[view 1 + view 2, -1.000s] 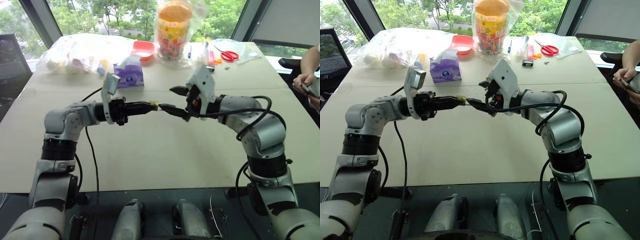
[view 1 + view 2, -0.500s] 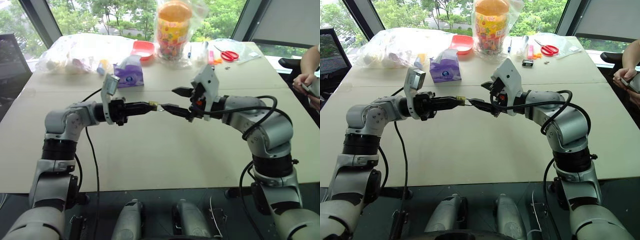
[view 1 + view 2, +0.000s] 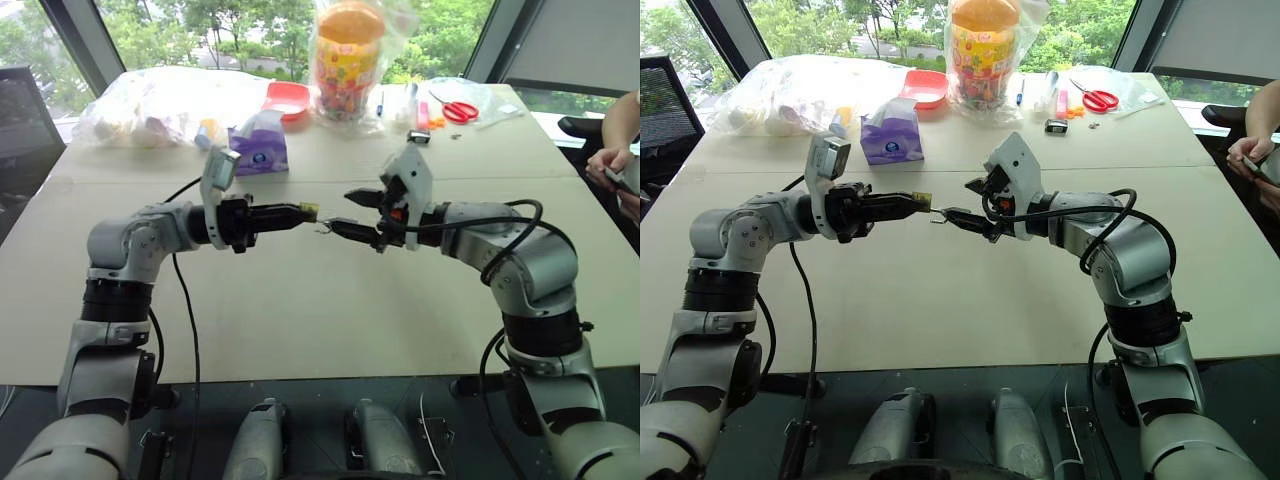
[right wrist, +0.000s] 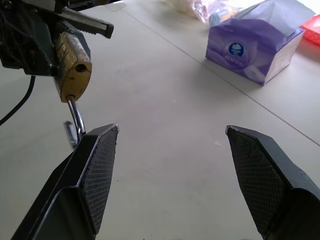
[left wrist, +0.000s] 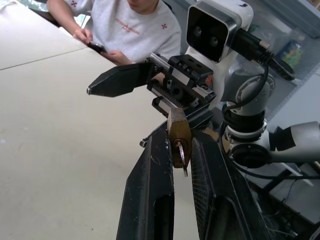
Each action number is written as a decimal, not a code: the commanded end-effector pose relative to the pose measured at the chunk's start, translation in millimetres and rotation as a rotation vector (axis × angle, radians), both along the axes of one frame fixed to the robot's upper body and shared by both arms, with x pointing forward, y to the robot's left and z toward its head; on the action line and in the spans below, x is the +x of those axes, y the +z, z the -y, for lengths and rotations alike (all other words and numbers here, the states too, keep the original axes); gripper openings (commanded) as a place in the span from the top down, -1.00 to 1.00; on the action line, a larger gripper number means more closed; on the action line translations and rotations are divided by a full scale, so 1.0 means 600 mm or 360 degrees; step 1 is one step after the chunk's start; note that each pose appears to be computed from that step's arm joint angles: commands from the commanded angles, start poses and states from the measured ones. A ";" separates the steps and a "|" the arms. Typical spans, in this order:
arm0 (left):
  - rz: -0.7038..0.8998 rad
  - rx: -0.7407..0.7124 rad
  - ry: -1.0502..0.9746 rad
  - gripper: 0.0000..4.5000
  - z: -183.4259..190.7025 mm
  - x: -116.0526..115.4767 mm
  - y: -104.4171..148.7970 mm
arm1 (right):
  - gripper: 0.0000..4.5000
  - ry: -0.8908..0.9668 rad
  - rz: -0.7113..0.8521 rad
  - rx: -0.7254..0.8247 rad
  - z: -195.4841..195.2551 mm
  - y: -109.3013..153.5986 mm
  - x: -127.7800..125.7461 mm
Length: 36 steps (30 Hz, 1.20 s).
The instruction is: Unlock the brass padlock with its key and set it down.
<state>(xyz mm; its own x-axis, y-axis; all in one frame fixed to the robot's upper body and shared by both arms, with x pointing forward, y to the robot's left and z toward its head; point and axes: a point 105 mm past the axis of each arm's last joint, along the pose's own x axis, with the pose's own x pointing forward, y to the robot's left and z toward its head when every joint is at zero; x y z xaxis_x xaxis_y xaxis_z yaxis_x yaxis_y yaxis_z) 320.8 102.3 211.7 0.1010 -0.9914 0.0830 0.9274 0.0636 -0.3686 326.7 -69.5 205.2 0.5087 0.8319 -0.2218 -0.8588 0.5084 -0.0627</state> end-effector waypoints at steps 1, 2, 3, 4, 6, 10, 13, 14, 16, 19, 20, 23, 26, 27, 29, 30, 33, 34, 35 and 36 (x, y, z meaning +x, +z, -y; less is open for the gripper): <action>0.0084 -0.0032 -0.0031 1.00 0.000 -0.007 0.024 | -0.59 0.0096 -0.0016 0.0012 -0.007 0.002 -0.014; 0.0083 -0.0029 -0.0026 1.00 0.000 -0.006 0.023 | -0.59 0.0097 -0.0018 0.0013 -0.007 0.002 -0.014; 0.0083 -0.0026 -0.0018 1.00 0.000 -0.005 0.022 | -0.59 0.0096 -0.0018 0.0015 -0.007 0.003 -0.014; 0.0082 -0.0024 -0.0013 1.00 -0.001 -0.004 0.021 | -0.59 0.0095 -0.0019 0.0017 -0.007 0.003 -0.013; 0.0063 -0.0022 0.0024 1.00 -0.003 0.002 0.016 | -0.59 0.0032 -0.0006 0.0008 0.004 0.003 -0.004; -0.0024 0.0009 0.0152 1.00 -0.003 0.023 -0.008 | -0.59 -0.0119 0.0127 -0.0280 0.054 -0.024 0.012; -0.0256 0.0121 0.0335 1.00 0.018 0.052 -0.075 | -0.59 -0.0136 0.0212 -0.0670 0.117 -0.061 -0.004; -0.0329 0.0132 0.0351 1.00 0.026 0.055 -0.090 | -0.59 -0.0118 0.0207 -0.0676 0.121 -0.061 -0.012; -0.0449 0.0131 0.0345 1.00 0.045 0.055 -0.113 | -0.59 -0.0094 0.0208 -0.0644 0.118 -0.054 -0.026; -0.0572 0.0151 0.0333 1.00 0.069 0.058 -0.138 | -0.59 -0.0073 0.0224 -0.0648 0.110 -0.050 -0.040; -0.0587 0.0162 0.0333 1.00 0.075 0.059 -0.144 | -0.59 -0.0073 0.0230 -0.0652 0.108 -0.050 -0.042; -0.0614 0.0173 0.0327 1.00 0.083 0.065 -0.149 | -0.59 -0.0083 0.0238 -0.0638 0.101 -0.049 -0.045; -0.0612 0.0221 0.0320 0.79 0.084 0.067 -0.155 | -0.61 -0.0096 0.0239 -0.0627 0.096 -0.050 -0.046; -0.0620 0.0235 0.0319 0.55 0.083 0.067 -0.157 | -0.62 -0.0097 0.0238 -0.0626 0.095 -0.051 -0.047; -0.0615 0.0262 0.0314 0.17 0.079 0.066 -0.159 | -0.62 -0.0102 0.0235 -0.0623 0.093 -0.052 -0.047; -0.0585 0.0296 0.0306 -0.02 0.077 0.064 -0.161 | -0.62 -0.0105 0.0235 -0.0622 0.093 -0.053 -0.047; -0.0474 0.0460 0.0392 -0.41 0.054 0.069 -0.170 | -0.62 -0.0115 0.0232 -0.0623 0.095 -0.054 -0.047; -0.0448 0.0497 0.0421 -0.41 0.047 0.072 -0.171 | -0.62 -0.0118 0.0231 -0.0623 0.096 -0.054 -0.047; -0.0389 0.0549 0.0454 -0.41 0.036 0.073 -0.170 | -0.62 -0.0124 0.0229 -0.0624 0.098 -0.055 -0.047; -0.0266 0.0623 0.0503 -0.41 0.020 0.075 -0.165 | -0.62 -0.0135 0.0225 -0.0625 0.101 -0.056 -0.047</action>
<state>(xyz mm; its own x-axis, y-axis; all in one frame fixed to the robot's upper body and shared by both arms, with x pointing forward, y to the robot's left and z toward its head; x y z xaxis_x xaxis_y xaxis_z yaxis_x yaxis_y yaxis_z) 362.4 79.9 104.4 0.3340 -0.8913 -0.3066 0.7308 0.4503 -0.5130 300.1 -128.8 160.7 0.5984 0.6506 -0.4676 -0.8012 0.4910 -0.3422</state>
